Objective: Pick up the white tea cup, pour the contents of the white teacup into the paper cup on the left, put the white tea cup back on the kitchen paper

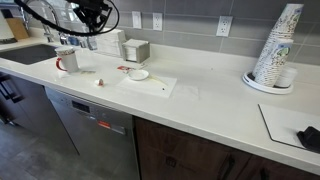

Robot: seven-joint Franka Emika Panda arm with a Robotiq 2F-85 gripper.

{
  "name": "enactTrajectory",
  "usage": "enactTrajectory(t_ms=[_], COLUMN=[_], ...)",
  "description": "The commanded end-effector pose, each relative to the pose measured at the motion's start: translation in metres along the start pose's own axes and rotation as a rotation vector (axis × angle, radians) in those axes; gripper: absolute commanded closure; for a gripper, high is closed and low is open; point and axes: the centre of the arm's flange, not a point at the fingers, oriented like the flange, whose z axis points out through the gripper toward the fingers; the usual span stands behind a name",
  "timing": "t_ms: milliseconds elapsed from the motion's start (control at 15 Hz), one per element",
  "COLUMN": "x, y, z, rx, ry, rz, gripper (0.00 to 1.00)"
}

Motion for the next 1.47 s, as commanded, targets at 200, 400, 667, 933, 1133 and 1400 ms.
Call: enactTrajectory(t_ms=[200,400,667,933,1133,1400], x=[-0.062,-0.093,-0.124,-0.135,-0.129,-0.127], y=[0.083,0.114,0.148,0.165,0.172,0.179], z=[0.076,0.094,0.097,0.098,0.108,0.127], rx=[-0.222,-0.300,-0.414,-0.445,-0.416,-0.425], ry=[0.040,0.042,0.044,0.053,0.086,0.102], rz=[0.286,0.431,0.610,0.713,0.747,0.778], gripper=[0.97,0.97,0.97,0.97,0.97,0.97])
